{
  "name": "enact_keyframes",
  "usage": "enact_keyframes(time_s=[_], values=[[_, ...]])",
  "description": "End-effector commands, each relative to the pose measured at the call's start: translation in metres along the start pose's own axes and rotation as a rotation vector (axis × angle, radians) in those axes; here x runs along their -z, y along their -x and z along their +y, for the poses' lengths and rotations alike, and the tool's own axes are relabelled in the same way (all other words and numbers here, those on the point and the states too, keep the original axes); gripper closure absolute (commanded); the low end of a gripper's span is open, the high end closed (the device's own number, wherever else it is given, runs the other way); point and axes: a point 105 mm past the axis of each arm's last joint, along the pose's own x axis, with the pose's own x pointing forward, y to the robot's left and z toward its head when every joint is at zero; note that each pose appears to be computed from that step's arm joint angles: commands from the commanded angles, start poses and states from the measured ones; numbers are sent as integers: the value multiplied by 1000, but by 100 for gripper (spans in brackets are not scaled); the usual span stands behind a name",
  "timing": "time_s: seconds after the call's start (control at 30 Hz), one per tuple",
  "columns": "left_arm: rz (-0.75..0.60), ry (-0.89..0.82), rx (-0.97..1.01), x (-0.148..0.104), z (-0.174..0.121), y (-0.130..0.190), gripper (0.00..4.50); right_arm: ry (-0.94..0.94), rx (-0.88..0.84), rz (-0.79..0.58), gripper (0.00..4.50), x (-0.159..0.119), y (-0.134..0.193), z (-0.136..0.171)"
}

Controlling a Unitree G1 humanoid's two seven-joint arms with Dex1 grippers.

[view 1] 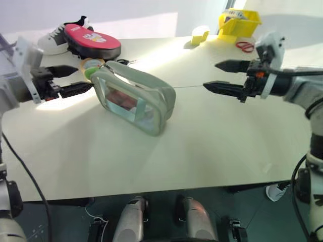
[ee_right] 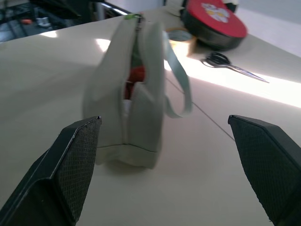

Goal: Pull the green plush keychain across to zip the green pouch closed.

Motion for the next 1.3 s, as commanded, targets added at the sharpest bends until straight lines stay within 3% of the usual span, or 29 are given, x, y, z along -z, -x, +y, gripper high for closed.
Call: enact_keyframes(time_s=[0.03, 0.4, 0.63, 0.8, 1.0, 1.13, 1.3], values=[[-1, -65, -2, -15, 3, 6, 3, 38, -25, 15, 0, -2, -2, 5], [6, -109, 19, -27, -3, 0, 3, 95, -5, -3, 0, -15, -18, 5], [45, -198, 256, -41, -60, -5, 3, 160, -65, -34, 0, -27, -66, 21], [48, -223, 291, -47, -73, -3, 3, 175, -114, -36, 0, -31, -99, 32], [34, -233, 289, -56, -78, 4, 3, 227, -157, 47, 0, -2, -122, 37], [50, -242, 276, -55, -77, 7, 0, 311, -180, 103, 126, 12, -125, 34], [41, -239, 247, -51, -73, 4, 0, 518, -111, 160, 396, 16, -118, 11]])
